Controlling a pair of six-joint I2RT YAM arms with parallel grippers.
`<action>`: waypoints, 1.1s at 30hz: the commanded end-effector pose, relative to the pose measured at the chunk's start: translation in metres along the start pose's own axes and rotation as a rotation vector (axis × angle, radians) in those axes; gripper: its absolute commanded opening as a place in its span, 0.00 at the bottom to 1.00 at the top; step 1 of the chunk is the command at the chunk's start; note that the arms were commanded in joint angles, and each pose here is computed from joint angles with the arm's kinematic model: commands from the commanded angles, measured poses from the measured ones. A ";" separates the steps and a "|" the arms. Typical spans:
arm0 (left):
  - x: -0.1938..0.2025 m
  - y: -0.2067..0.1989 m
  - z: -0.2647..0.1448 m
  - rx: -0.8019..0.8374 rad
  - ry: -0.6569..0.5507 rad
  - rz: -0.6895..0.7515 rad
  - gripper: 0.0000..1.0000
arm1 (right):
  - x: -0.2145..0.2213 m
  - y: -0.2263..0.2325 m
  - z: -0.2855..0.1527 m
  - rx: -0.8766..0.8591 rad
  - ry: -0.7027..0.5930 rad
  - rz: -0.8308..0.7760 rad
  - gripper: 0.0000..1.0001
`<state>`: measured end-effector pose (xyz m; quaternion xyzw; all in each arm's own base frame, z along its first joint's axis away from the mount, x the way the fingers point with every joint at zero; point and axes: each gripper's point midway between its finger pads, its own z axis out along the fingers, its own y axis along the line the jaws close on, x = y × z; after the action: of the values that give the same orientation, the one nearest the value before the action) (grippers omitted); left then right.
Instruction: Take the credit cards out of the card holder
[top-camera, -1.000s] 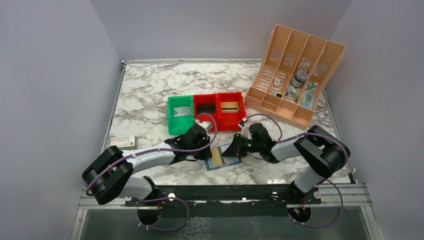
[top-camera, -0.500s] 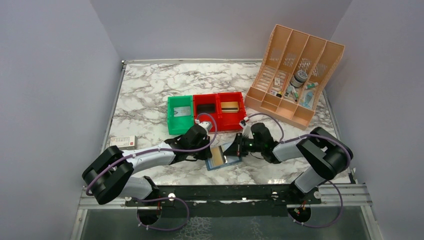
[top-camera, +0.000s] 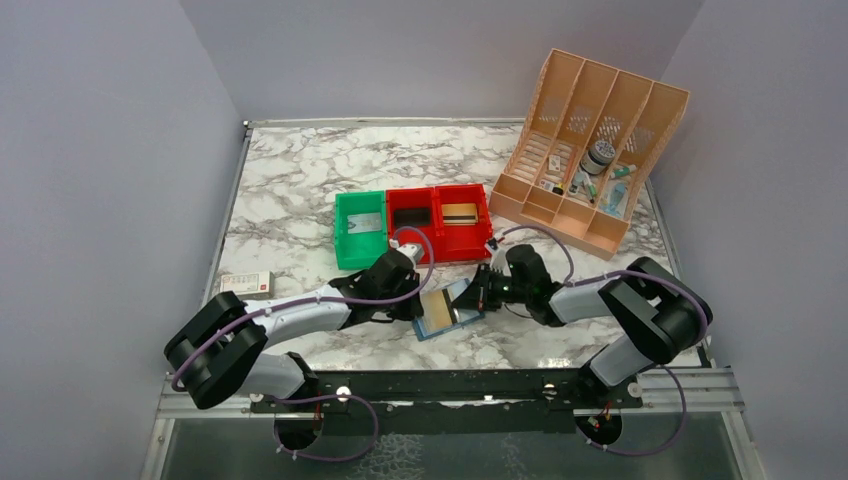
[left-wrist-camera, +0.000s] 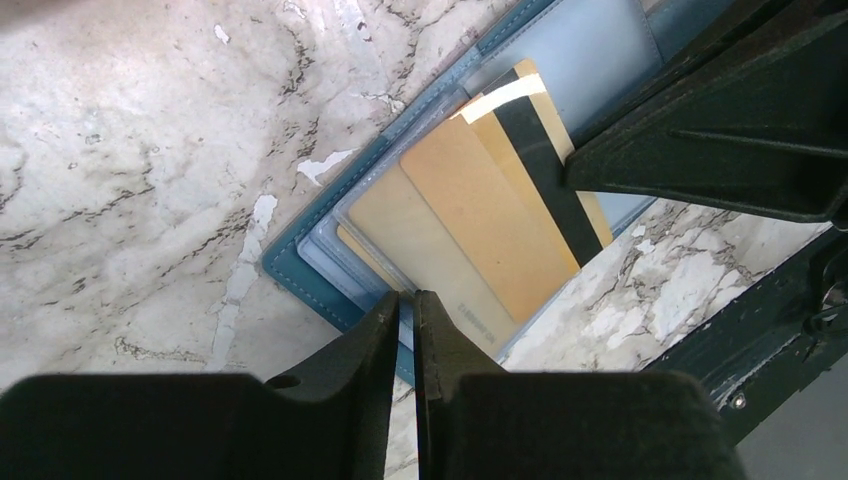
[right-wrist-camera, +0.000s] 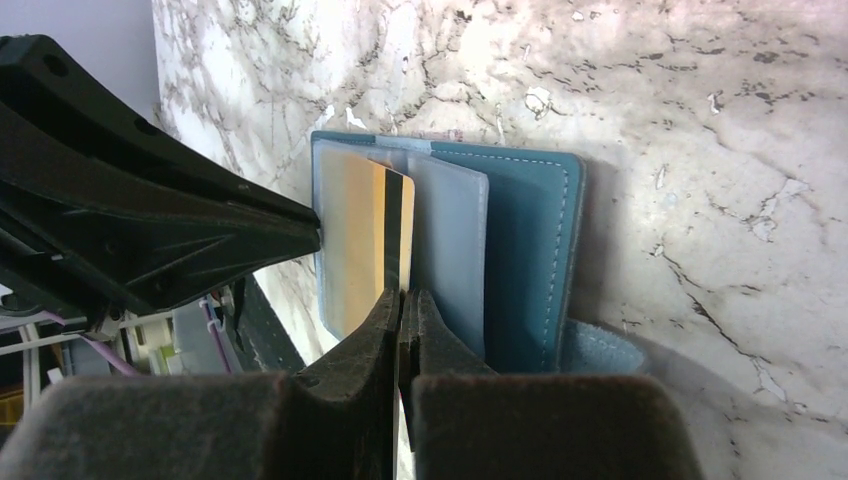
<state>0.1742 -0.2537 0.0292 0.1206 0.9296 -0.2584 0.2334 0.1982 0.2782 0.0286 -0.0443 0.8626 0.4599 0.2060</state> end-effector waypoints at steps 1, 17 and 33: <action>0.001 0.003 -0.006 -0.016 -0.020 -0.006 0.18 | 0.007 -0.002 0.001 -0.033 0.008 0.026 0.01; -0.017 -0.051 -0.020 0.231 -0.115 0.045 0.40 | 0.021 -0.003 -0.012 -0.069 -0.067 0.146 0.01; 0.005 -0.040 0.009 0.087 0.020 0.104 0.18 | 0.015 -0.003 -0.012 -0.022 -0.044 0.071 0.08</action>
<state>0.1544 -0.2964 0.0401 0.1801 0.9037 -0.3154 0.2266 0.1743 0.2671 0.0252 0.0125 0.8475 0.4936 0.1946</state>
